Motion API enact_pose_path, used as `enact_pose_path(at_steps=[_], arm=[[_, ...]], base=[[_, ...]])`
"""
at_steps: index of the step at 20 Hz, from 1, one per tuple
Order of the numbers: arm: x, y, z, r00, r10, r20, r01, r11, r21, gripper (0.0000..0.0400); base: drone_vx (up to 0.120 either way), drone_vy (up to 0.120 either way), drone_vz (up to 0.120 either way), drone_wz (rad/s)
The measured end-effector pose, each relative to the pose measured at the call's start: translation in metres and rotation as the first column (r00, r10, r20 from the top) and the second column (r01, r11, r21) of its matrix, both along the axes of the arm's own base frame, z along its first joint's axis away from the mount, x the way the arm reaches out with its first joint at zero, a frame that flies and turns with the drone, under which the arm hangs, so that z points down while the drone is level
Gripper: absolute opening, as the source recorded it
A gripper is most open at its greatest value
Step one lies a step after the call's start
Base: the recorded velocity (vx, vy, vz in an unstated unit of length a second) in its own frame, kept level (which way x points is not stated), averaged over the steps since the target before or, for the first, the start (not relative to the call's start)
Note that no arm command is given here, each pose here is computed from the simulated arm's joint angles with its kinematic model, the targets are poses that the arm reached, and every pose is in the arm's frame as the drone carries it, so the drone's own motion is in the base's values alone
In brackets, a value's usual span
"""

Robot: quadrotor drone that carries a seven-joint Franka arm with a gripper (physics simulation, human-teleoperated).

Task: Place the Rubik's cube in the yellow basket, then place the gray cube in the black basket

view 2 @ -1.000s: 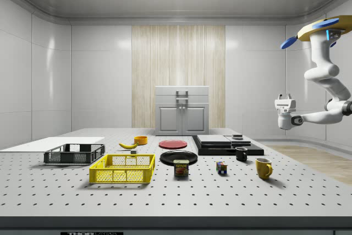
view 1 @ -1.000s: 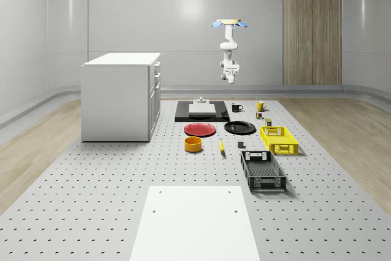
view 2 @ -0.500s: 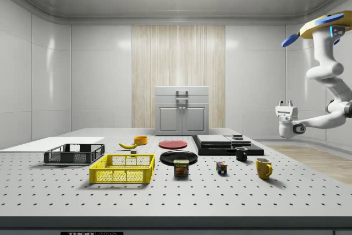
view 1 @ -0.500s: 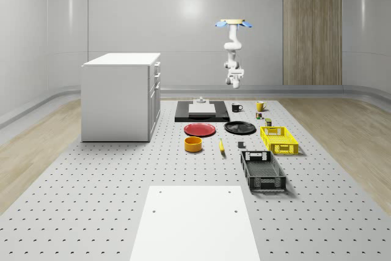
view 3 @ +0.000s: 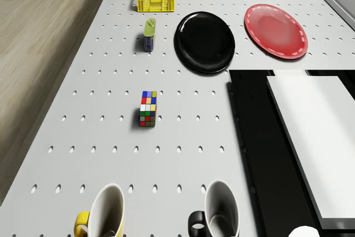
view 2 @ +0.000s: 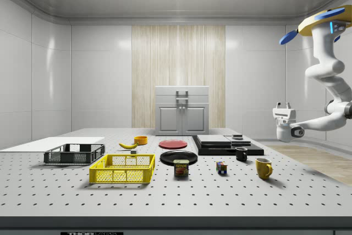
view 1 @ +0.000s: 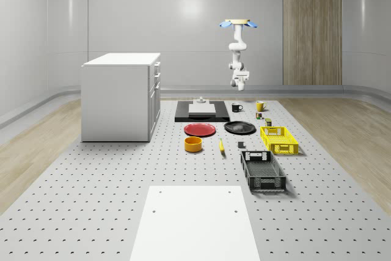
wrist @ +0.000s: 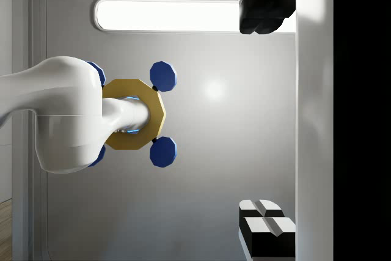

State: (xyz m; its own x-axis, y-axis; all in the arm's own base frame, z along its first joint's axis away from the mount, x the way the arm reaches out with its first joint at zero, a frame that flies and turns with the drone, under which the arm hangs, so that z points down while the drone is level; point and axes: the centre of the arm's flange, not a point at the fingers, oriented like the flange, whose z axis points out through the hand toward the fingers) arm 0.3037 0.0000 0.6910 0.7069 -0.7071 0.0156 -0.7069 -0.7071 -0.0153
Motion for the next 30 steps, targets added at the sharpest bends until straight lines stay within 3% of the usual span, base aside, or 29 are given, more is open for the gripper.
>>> enact_pose_path(at_steps=[20, 30], arm=[[-0.0014, 0.0006, 0.0013, 1.000, 0.000, 0.0152, 0.000, 1.000, -0.006, 0.0400], [-0.0021, 0.0034, 0.0012, 1.000, 0.000, 0.0228, 0.001, 0.999, -0.034, 0.0400]], base=[[0.120, 0.108, 0.000, 0.000], [0.120, 0.000, 0.000, 0.000]])
